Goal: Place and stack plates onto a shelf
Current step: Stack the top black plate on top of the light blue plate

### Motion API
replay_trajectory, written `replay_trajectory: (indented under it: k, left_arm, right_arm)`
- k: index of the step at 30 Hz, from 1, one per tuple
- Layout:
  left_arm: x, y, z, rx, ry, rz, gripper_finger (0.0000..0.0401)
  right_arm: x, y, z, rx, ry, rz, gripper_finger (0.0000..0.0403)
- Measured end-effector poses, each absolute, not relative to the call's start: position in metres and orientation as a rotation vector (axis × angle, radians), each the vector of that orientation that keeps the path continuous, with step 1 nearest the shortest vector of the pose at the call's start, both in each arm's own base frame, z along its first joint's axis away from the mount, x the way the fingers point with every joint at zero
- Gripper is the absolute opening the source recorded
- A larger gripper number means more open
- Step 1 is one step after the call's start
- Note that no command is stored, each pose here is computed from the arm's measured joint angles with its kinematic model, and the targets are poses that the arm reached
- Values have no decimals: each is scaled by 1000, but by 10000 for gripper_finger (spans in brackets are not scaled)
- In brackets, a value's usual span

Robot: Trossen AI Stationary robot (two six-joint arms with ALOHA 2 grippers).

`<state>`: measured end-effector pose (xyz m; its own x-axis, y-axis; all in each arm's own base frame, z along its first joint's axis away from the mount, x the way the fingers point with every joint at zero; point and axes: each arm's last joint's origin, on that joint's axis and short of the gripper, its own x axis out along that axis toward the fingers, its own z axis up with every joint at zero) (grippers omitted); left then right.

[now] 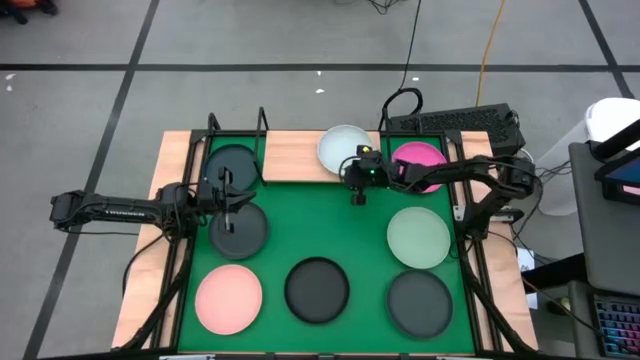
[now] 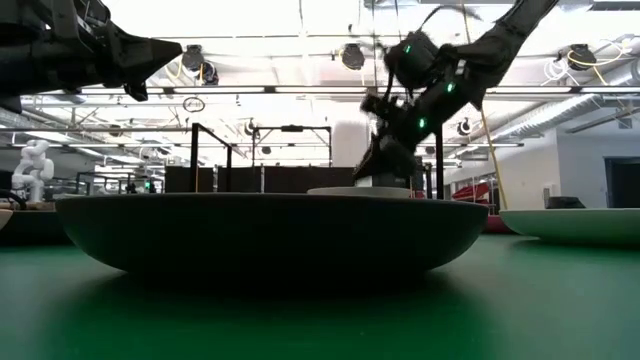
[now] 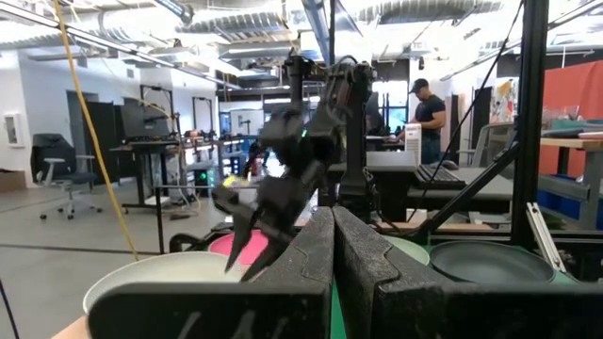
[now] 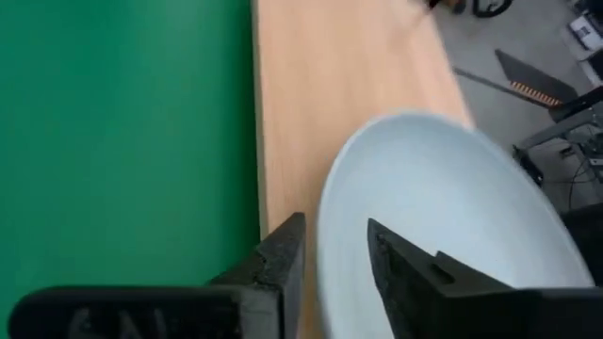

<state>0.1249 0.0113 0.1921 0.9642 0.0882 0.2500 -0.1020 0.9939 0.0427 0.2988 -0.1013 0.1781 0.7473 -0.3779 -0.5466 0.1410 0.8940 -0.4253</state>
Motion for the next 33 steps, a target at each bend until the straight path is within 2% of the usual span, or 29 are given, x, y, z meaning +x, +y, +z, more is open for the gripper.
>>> replay_trajectory:
  k: [8,12,17,20,23,27,33]
  left_arm:
    - [125,11,192,55,-251,97,4]
    - [125,11,192,55,-251,97,4]
    - [125,11,192,55,-250,96,4]
    - [125,11,192,55,-251,96,4]
    - [125,11,192,55,-250,96,4]
    - [125,11,192,55,-251,96,4]
    - [125,11,192,55,-251,96,4]
  right_arm:
    - [272,-65,262,-384,356,-284,108]
    - [247,-54,287,-386,299,-274,104]
    - [214,-46,289,-292,272,-291,103]
    - [197,-42,286,-131,229,-296,103]
    - [185,-31,284,-12,170,-193,103]
    - [174,-21,276,-21,171,-147,103]
    - [163,-22,257,-29,279,-296,103]
